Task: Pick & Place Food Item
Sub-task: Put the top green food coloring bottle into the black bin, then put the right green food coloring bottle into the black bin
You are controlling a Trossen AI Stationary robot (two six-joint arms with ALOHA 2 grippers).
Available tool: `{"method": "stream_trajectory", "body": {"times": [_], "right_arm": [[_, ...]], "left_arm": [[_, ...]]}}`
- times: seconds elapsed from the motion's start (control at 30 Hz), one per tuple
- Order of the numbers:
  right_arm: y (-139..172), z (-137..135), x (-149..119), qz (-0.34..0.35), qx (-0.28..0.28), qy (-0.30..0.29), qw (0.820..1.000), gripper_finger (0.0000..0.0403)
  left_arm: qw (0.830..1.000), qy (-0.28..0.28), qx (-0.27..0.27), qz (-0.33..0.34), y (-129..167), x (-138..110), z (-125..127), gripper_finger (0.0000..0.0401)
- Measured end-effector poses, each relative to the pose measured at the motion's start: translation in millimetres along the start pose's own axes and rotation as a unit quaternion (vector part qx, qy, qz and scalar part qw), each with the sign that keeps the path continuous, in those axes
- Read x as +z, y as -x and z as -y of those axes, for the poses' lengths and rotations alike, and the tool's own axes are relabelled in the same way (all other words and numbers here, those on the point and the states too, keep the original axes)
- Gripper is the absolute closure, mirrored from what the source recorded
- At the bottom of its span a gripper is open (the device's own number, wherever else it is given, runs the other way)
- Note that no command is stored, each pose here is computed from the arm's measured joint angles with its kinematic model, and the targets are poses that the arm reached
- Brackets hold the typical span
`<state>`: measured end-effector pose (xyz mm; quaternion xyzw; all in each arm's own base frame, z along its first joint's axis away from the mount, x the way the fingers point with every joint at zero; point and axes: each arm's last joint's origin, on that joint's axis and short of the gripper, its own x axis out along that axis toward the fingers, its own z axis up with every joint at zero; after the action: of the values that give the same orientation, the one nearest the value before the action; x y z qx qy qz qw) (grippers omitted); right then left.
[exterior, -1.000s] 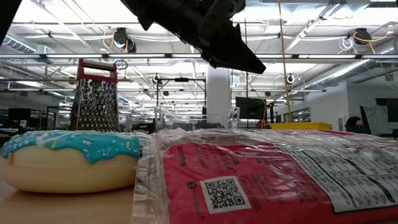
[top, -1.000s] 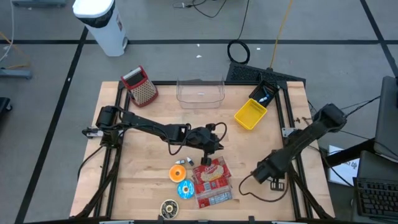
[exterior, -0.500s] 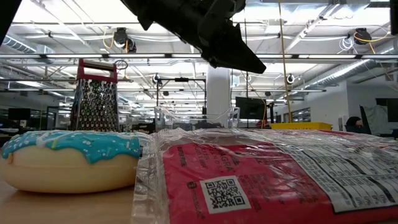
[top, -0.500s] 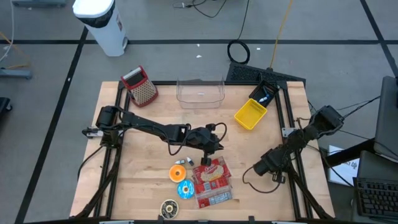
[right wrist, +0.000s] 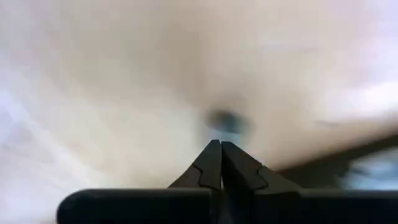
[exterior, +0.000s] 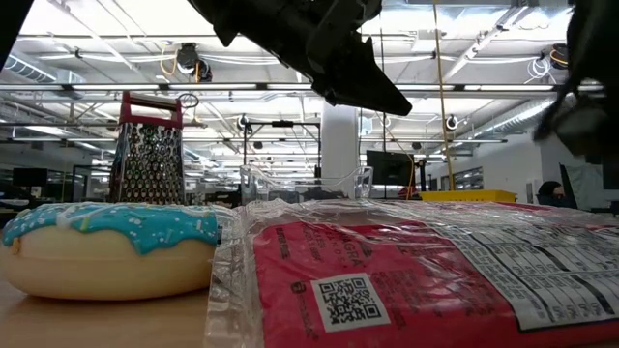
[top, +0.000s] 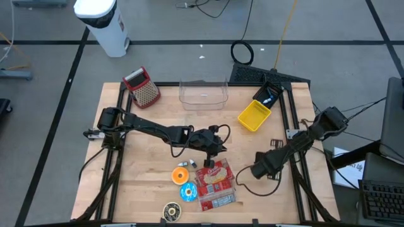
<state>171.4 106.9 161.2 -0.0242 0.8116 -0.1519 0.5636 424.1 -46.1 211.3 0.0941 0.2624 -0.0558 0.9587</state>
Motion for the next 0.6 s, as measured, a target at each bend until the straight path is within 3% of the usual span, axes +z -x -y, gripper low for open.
{"method": "stream_trajectory", "body": {"times": [0.17, 0.23, 0.33, 0.5, 0.6], "right_arm": [[30.6, 2.4, 1.7, 0.039, -0.042, -0.026, 0.998, 0.0403], [32.9, 3.8, 0.9, 0.051, -0.042, -0.045, 0.997, 0.0403], [30.9, 5.0, -2.0, 0.035, -0.033, -0.026, 0.998, 0.0392], [26.3, 4.1, -10.5, 0.033, 0.008, 0.053, 0.998, 0.0324], [18.1, 4.0, -16.6, 0.071, 0.038, 0.095, 0.992, 0.0270]], "left_arm": [[1.000, 0.000, 0.000, 0.000, 0.0, 0.0, 0.0, 0.0375], [1.000, 0.001, 0.000, 0.000, 0.0, 0.0, 0.0, 0.0375], [1.000, 0.001, -0.001, -0.002, 0.0, -0.4, 0.1, 0.0375], [1.000, 0.003, -0.002, -0.013, 0.0, -2.4, 0.4, 0.0375], [1.000, 0.003, -0.003, -0.015, 0.1, -2.9, 0.5, 0.0375]]}}
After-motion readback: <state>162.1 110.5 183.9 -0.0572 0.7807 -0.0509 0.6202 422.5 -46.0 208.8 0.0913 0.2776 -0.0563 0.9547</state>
